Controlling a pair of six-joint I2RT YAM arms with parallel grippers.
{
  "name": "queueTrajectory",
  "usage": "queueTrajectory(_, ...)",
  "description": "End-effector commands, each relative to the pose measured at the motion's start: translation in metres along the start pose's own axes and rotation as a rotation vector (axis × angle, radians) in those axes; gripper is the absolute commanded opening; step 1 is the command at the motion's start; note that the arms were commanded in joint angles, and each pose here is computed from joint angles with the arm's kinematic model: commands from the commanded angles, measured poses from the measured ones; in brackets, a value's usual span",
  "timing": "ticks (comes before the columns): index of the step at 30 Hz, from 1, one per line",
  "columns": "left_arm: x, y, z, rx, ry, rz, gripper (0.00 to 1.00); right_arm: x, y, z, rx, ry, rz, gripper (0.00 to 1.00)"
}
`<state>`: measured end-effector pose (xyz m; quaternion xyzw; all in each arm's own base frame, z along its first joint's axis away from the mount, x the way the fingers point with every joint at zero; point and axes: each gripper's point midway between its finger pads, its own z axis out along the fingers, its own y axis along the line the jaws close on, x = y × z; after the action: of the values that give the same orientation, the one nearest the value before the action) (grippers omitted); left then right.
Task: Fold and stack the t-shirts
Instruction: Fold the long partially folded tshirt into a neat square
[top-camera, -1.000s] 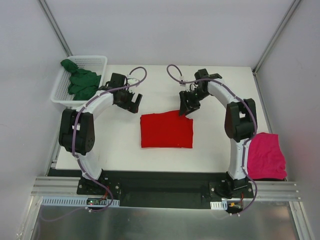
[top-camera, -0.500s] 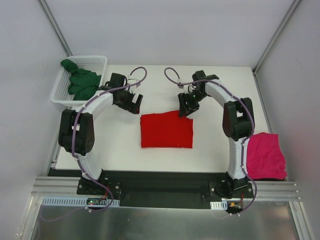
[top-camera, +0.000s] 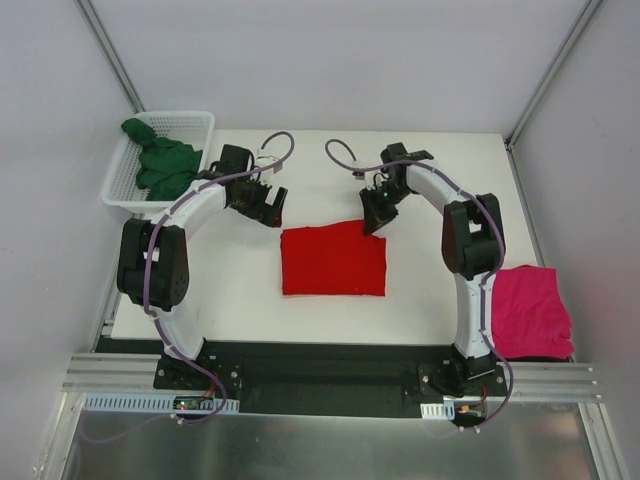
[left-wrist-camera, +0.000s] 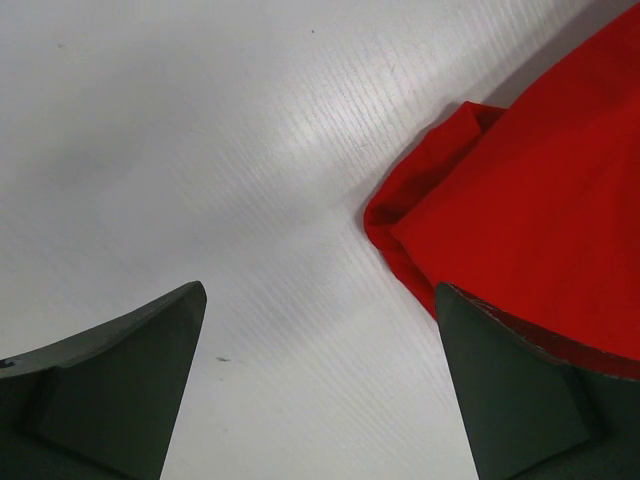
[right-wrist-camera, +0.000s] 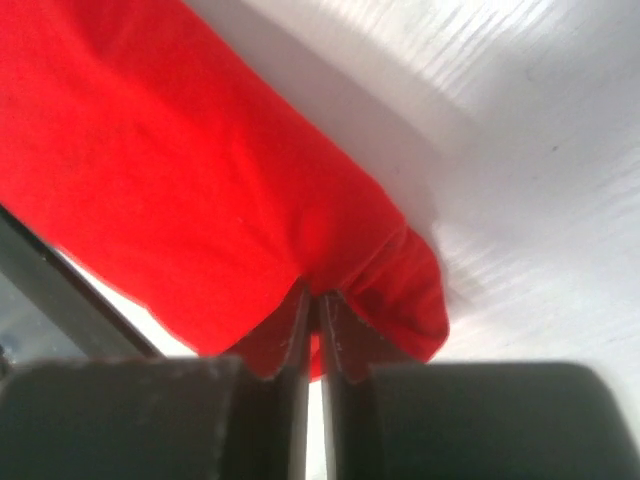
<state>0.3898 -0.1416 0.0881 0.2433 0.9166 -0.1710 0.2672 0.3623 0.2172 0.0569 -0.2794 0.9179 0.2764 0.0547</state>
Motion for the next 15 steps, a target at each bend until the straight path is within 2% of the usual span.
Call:
queueTrajectory(1,-0.025,-0.005,-0.015,0.027,-0.068,0.021,0.99,-0.013,0.006,-0.011,0.021,-0.033,-0.046,0.01)
queueTrajectory(15,-0.033,-0.004,-0.013,0.029,-0.077,0.037,0.99,0.027,0.017,-0.047,0.017,0.018,-0.049,0.01)
